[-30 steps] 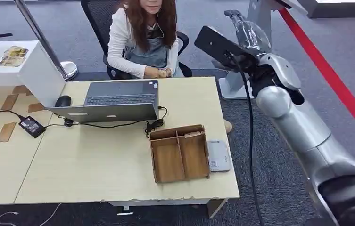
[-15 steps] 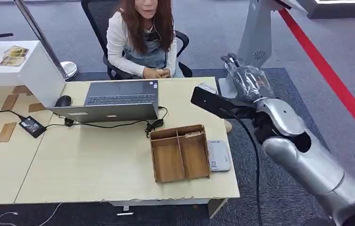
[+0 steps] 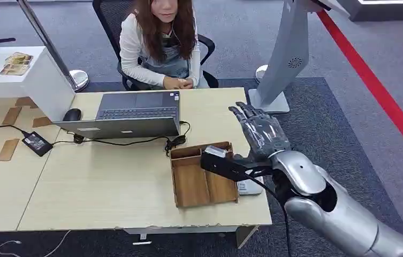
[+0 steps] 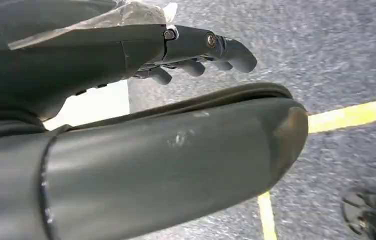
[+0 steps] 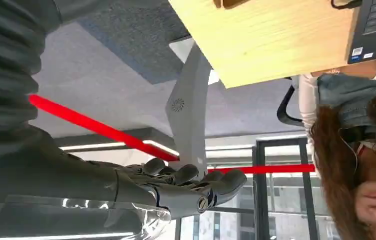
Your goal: Pass the card to the sensor for recognition and then transmit it.
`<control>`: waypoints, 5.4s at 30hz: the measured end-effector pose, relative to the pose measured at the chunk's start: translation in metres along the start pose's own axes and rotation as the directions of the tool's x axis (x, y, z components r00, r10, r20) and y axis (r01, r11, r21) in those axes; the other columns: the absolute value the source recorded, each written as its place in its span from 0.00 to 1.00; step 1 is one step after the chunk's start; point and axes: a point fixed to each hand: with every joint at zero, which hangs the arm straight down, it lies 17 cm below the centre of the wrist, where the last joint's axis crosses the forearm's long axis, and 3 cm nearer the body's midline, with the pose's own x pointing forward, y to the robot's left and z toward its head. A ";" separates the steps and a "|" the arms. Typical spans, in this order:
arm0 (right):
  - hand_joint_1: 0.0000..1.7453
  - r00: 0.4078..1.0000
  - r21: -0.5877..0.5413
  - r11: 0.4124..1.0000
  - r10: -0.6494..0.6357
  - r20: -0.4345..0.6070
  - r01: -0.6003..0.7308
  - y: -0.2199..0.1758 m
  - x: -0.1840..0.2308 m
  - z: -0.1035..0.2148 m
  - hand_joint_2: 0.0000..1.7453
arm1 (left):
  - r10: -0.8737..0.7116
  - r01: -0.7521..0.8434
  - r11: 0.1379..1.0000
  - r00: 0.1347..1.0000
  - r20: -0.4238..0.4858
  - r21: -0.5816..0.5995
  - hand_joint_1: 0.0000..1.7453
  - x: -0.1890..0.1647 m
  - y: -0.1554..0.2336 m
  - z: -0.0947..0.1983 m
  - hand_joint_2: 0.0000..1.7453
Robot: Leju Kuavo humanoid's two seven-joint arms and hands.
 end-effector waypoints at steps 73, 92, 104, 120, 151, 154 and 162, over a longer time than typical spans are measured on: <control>0.05 0.995 0.080 0.992 -0.095 0.017 0.093 0.100 0.021 -0.041 1.00 | -0.003 0.003 1.000 1.000 0.009 0.008 0.00 0.002 0.002 0.000 0.00; 0.04 0.997 0.064 0.995 -0.077 -0.006 0.078 0.115 0.012 -0.042 1.00 | -0.003 0.003 1.000 1.000 0.005 0.013 0.00 0.000 0.005 -0.001 0.00; 0.04 0.999 -0.007 0.999 -0.035 -0.034 0.034 0.106 -0.002 -0.045 1.00 | -0.003 0.003 1.000 1.000 0.004 0.016 0.00 0.000 0.007 -0.001 0.00; 0.06 0.998 -0.016 1.000 -0.020 -0.061 0.019 0.109 -0.012 -0.044 1.00 | -0.003 0.003 1.000 1.000 0.004 0.016 0.00 0.000 0.007 -0.001 0.00; 0.23 0.992 -0.027 0.999 -0.047 -0.116 0.045 0.116 -0.023 -0.050 1.00 | -0.013 0.013 1.000 1.000 0.007 0.018 0.00 0.000 0.007 -0.001 0.00; 0.26 0.992 -0.024 0.999 -0.046 -0.120 0.044 0.118 -0.025 -0.050 1.00 | -0.015 0.015 1.000 1.000 0.007 0.018 0.00 0.000 0.007 -0.001 0.00; 0.30 0.990 -0.017 0.999 -0.047 -0.129 0.045 0.121 -0.028 -0.051 1.00 | -0.016 0.015 1.000 1.000 0.012 0.021 0.00 0.001 0.009 -0.002 0.00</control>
